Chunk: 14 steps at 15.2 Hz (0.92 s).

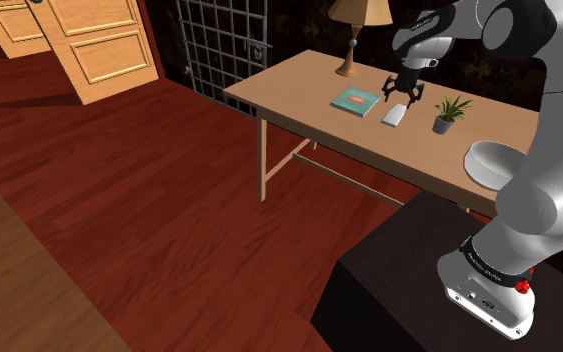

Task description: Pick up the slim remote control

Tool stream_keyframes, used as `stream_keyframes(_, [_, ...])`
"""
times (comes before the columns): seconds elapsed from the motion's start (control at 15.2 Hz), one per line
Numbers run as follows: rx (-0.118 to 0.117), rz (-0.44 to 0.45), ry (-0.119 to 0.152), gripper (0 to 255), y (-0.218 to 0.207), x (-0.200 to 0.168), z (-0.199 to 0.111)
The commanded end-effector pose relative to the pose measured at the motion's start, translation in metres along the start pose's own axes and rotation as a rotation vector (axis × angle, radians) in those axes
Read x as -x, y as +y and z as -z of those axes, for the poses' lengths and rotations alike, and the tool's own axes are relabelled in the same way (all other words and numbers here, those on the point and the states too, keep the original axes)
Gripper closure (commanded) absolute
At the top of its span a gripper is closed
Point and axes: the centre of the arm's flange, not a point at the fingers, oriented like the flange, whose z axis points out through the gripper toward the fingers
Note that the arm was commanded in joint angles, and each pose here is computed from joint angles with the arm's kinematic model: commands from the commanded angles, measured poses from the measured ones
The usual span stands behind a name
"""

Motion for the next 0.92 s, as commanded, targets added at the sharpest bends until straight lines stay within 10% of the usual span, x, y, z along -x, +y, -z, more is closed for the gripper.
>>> stream_keyframes(0.0, [-0.005,-0.055,0.004,0,0.010,-0.019,-0.011])
stream_keyframes(0.59, [-0.005,-0.055,0.004,0,0.010,-0.019,-0.051])
stream_keyframes(0.66, [-0.005,-0.055,0.004,255,0.010,-0.019,-0.051])
stream_keyframes(0.86, [-0.005,-0.055,0.004,255,0.010,-0.019,-0.051])
